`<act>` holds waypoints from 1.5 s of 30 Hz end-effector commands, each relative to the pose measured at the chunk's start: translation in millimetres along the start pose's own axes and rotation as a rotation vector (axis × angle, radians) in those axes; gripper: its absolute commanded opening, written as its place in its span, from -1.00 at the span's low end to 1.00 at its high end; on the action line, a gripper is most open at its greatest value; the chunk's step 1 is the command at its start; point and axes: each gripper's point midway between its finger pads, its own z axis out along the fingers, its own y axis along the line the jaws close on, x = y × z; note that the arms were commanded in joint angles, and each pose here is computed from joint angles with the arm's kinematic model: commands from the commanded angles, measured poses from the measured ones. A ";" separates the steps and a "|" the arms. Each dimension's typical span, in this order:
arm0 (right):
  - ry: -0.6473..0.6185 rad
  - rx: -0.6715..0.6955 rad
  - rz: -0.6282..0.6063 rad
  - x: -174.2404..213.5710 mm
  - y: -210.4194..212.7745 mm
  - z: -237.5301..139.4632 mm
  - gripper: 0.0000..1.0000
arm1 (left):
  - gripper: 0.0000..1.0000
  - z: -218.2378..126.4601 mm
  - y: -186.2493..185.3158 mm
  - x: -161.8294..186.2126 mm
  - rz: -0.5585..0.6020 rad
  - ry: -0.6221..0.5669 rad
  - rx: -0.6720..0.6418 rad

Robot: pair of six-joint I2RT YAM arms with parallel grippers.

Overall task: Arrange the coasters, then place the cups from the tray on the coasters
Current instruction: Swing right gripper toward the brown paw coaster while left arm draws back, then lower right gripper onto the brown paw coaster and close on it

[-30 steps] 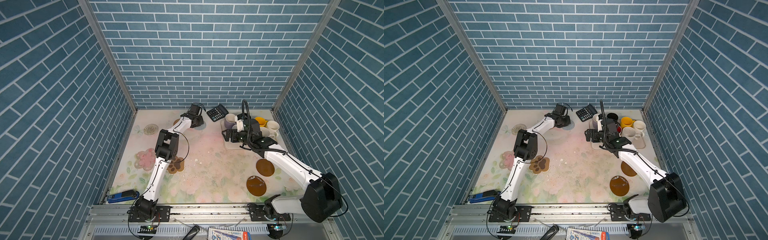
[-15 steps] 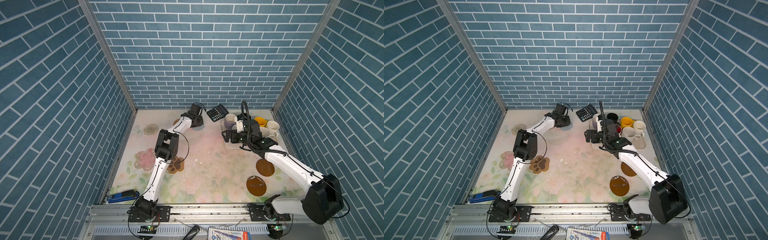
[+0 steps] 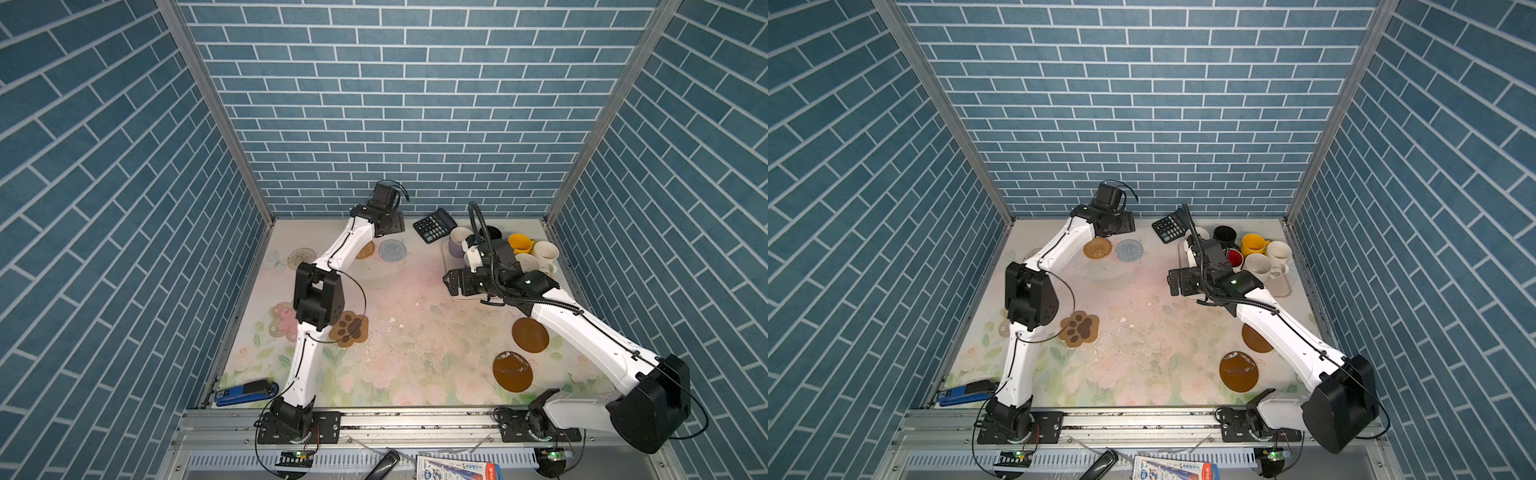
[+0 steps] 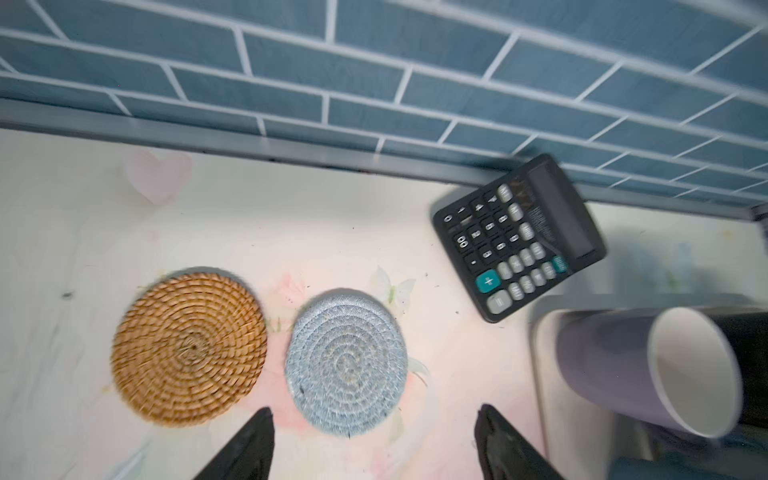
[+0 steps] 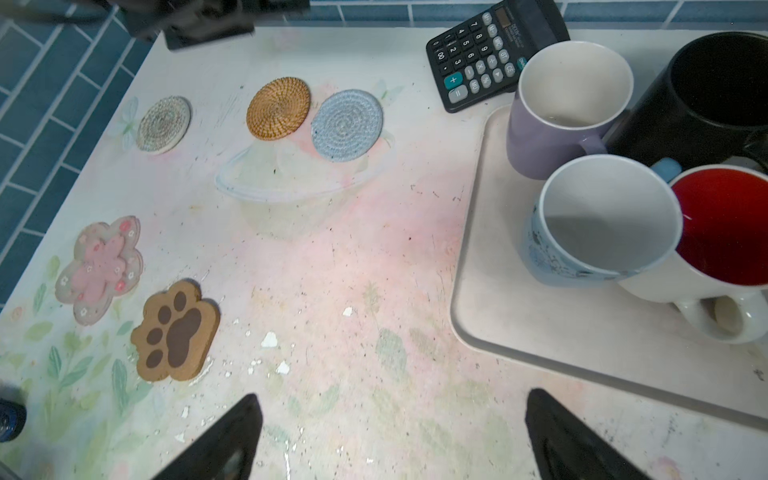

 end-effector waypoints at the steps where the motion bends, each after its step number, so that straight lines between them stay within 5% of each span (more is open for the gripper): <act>1: 0.033 0.039 -0.082 5.7 6.1 -24.3 0.98 | 0.59 -45.3 14.0 6.1 0.022 -0.010 -0.049; 9: 0.043 -0.078 -0.176 15.8 67.7 -4.0 0.97 | 0.69 -147.5 64.4 44.2 -0.031 -0.054 -0.093; 17: 0.113 -0.178 -0.329 35.7 154.4 64.8 0.97 | 0.77 -272.3 110.5 63.3 -0.107 -0.209 -0.030; 27: 0.144 -0.284 -0.448 67.7 255.1 146.9 0.97 | 0.79 -362.7 127.4 77.0 -0.038 -0.321 -0.041; 45: 0.216 -0.278 -0.554 122.1 308.3 216.2 0.97 | 0.79 -393.7 102.4 74.5 0.002 -0.328 0.097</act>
